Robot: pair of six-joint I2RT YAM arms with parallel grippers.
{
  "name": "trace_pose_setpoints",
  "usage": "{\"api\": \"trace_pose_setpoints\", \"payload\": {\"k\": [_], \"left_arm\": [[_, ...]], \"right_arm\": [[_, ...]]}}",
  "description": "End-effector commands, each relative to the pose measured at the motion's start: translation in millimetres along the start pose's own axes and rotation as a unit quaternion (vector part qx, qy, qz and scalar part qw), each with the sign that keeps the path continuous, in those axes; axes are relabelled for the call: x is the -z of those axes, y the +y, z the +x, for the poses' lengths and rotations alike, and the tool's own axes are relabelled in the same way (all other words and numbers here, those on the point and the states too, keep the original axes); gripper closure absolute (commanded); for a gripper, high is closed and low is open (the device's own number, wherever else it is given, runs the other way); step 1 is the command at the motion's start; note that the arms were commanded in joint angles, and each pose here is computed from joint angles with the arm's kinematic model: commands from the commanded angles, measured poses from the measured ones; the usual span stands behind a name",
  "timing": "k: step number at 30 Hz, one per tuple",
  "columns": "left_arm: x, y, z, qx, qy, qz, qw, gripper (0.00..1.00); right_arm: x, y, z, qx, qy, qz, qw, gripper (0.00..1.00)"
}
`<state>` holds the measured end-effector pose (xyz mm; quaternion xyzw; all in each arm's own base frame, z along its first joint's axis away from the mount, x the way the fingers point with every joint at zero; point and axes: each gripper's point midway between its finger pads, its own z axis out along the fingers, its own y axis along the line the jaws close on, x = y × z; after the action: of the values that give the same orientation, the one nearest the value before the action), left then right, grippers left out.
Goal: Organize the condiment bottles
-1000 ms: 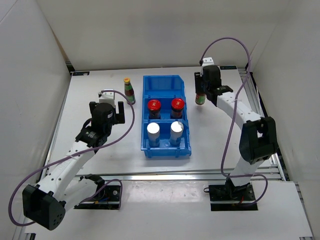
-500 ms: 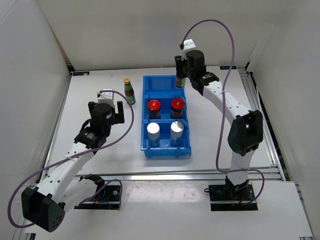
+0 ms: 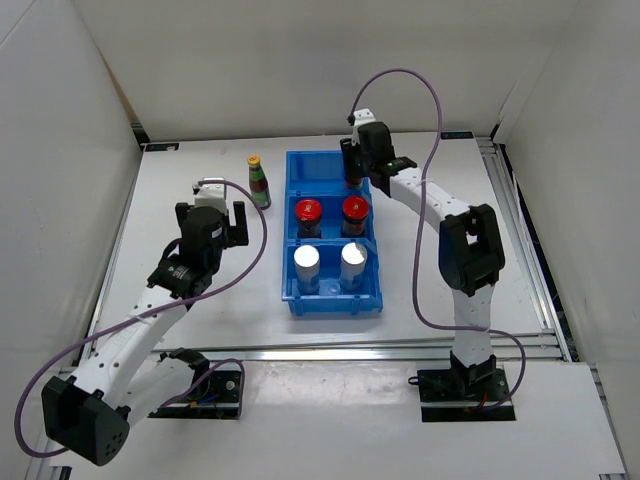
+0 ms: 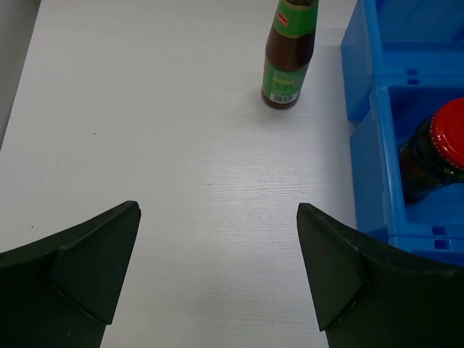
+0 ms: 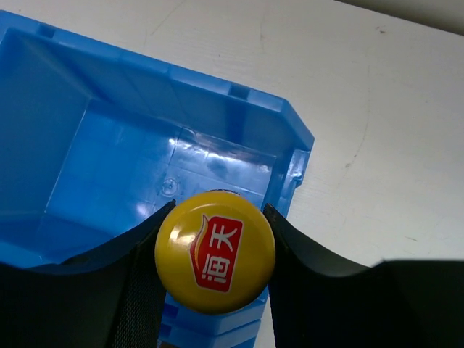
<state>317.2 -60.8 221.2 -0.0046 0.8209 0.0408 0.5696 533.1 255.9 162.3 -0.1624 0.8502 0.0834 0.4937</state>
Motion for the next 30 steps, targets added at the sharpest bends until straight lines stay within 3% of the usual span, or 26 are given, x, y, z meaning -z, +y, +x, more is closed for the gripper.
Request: {"api": "trace_pose_setpoints", "payload": {"k": [1, 4, 5, 6, 7, 14, 18, 27, 30], "left_arm": [[3, 0, -14, 0.013, -0.022, 0.0, 1.0, 0.0], [3, 0, -14, 0.013, -0.022, 0.0, 1.0, 0.0], [3, 0, -14, 0.013, -0.022, 0.0, 1.0, 0.0], [3, 0, -14, 0.013, -0.022, 0.0, 1.0, 0.0], [3, -2, -14, 0.017, -0.022, 0.004, 1.0, 0.0], [-3, -3, 0, 0.007, -0.001, 0.002, 1.0, 0.0], [-2, -1, 1, 0.007, -0.002, -0.003, 1.0, 0.0], [-8, -12, 17, -0.016, 0.023, -0.001, 1.0, 0.0], [-8, -11, 16, -0.011, 0.022, -0.006, 1.0, 0.0]], "right_arm": [[9, 6, -48, -0.023, -0.084, -0.01, 0.996, 1.0], [3, 12, -27, -0.025, -0.061, -0.025, 0.998, 0.8], [2, 12, -22, -0.024, -0.056, -0.024, 0.998, 0.46], [4, 14, -22, -0.032, -0.059, -0.03, 0.997, 0.26], [4, 14, -22, -0.032, -0.059, -0.03, 0.997, 0.21], [14, 12, -29, -0.037, -0.063, -0.026, 0.997, 0.16], [40, 0, -64, -0.044, -0.106, 0.001, 0.993, 0.01], [157, -6, -173, -0.035, -0.252, -0.014, 0.967, 0.01], [197, -18, -177, -0.043, -0.269, 0.006, 0.962, 0.01]]}}
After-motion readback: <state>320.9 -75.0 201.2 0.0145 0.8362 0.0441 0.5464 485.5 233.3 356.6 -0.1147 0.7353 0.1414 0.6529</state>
